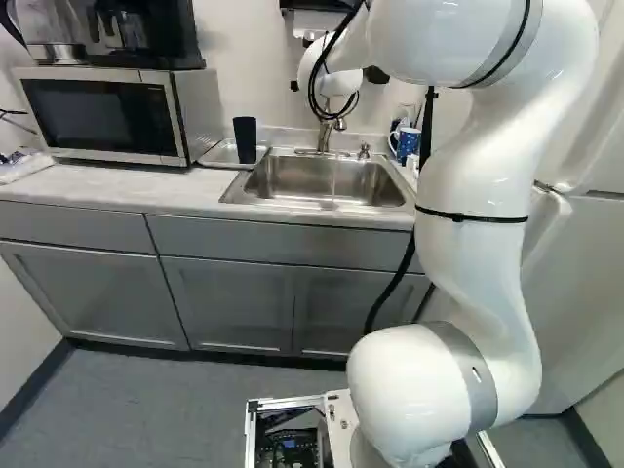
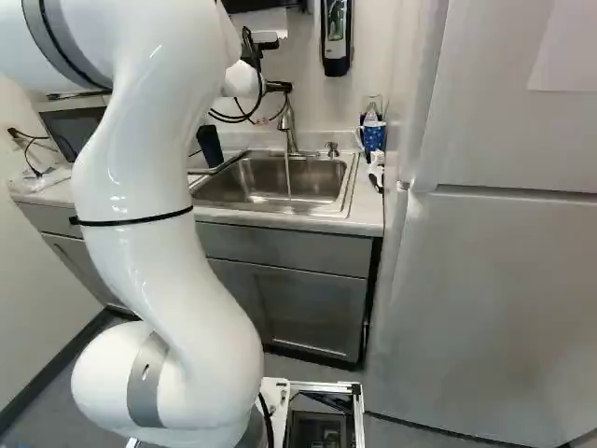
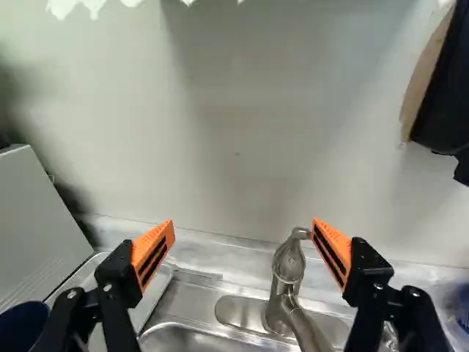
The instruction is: Rinse the cup and place it in the tray
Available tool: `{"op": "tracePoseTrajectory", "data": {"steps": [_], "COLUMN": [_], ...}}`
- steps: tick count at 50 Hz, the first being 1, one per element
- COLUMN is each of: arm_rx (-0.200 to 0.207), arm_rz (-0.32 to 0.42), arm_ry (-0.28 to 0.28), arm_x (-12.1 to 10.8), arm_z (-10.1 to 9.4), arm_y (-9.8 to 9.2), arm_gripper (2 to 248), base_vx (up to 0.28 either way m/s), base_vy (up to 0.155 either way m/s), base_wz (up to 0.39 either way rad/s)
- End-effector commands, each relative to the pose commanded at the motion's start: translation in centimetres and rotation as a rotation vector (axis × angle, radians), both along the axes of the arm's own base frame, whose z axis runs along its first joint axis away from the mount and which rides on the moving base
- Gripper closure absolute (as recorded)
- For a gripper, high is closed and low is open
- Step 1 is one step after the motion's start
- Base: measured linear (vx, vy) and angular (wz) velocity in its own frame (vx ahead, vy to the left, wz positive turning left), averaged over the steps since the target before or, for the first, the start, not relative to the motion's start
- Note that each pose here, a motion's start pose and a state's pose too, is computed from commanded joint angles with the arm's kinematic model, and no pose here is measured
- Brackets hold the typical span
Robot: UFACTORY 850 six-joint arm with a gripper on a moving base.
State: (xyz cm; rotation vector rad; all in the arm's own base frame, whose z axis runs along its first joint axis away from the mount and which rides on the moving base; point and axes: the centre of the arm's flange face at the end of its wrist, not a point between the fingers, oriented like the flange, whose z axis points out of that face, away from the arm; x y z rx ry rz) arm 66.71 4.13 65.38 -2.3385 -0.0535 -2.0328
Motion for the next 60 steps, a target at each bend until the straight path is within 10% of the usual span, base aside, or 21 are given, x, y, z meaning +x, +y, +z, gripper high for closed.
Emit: {"op": "tracePoseTrajectory", "data": {"steps": [60], "arm_rx": [-0.004], "arm_rz": [0.001], "arm_ry": [0.079], "arm_x": [0.2], "arm_z": [-0.8], "arm_y": [0.0], "arm_gripper": [3], "base_vx": [0.000], "base_vy": [0.000], "base_wz": [0.000]}}
